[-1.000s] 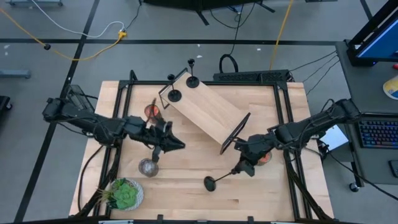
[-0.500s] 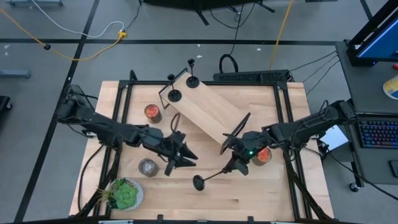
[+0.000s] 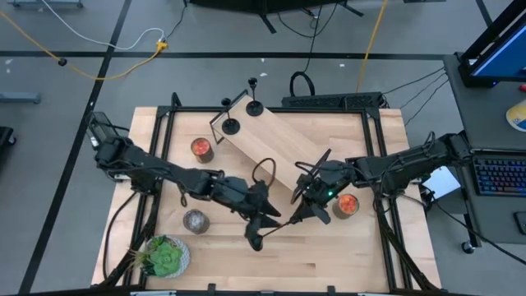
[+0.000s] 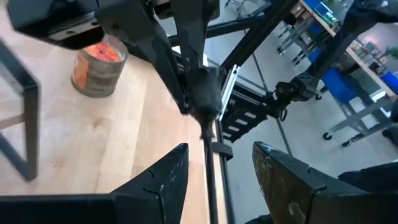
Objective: Pick & Place candle stick holders
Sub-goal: Put the black candle holder on the shelf
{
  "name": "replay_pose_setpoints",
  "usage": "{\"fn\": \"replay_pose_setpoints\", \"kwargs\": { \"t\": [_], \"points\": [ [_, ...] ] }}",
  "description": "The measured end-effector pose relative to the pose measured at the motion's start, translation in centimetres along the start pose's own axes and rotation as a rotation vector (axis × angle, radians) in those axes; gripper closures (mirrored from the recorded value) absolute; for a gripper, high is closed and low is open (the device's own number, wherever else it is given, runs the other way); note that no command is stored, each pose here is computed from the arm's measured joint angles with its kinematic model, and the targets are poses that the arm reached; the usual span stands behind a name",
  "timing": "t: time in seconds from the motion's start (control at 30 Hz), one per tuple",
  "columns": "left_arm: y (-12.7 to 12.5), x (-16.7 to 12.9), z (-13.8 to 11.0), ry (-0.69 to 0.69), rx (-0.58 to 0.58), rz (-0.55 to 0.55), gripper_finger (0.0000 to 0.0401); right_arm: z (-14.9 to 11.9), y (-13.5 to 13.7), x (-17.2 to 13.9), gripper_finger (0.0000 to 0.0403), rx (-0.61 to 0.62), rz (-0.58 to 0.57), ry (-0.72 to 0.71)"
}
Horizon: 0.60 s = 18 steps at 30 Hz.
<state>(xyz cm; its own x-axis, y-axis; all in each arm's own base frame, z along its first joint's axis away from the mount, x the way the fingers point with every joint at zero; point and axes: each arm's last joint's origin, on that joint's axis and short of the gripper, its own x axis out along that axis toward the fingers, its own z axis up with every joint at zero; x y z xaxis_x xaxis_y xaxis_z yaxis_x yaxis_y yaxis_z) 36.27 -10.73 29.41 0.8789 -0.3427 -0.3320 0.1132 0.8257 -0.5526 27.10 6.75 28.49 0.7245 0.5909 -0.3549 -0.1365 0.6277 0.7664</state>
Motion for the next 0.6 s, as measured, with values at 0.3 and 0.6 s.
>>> {"fn": "replay_pose_setpoints", "kwargs": {
  "t": [0.3, 0.6],
  "points": [
    [-1.2, 2.8, 1.1, 0.052, -0.051, -0.023, 0.0215, -0.1, 0.0, 0.0, 0.0397, -0.051, 0.014, 0.026],
    [-1.5, 4.2, 1.2, 0.076, -0.095, -0.036, 0.0215, -0.2, 0.0, 0.0, 0.0397, -0.084, 0.019, 0.032]
  ]
}}
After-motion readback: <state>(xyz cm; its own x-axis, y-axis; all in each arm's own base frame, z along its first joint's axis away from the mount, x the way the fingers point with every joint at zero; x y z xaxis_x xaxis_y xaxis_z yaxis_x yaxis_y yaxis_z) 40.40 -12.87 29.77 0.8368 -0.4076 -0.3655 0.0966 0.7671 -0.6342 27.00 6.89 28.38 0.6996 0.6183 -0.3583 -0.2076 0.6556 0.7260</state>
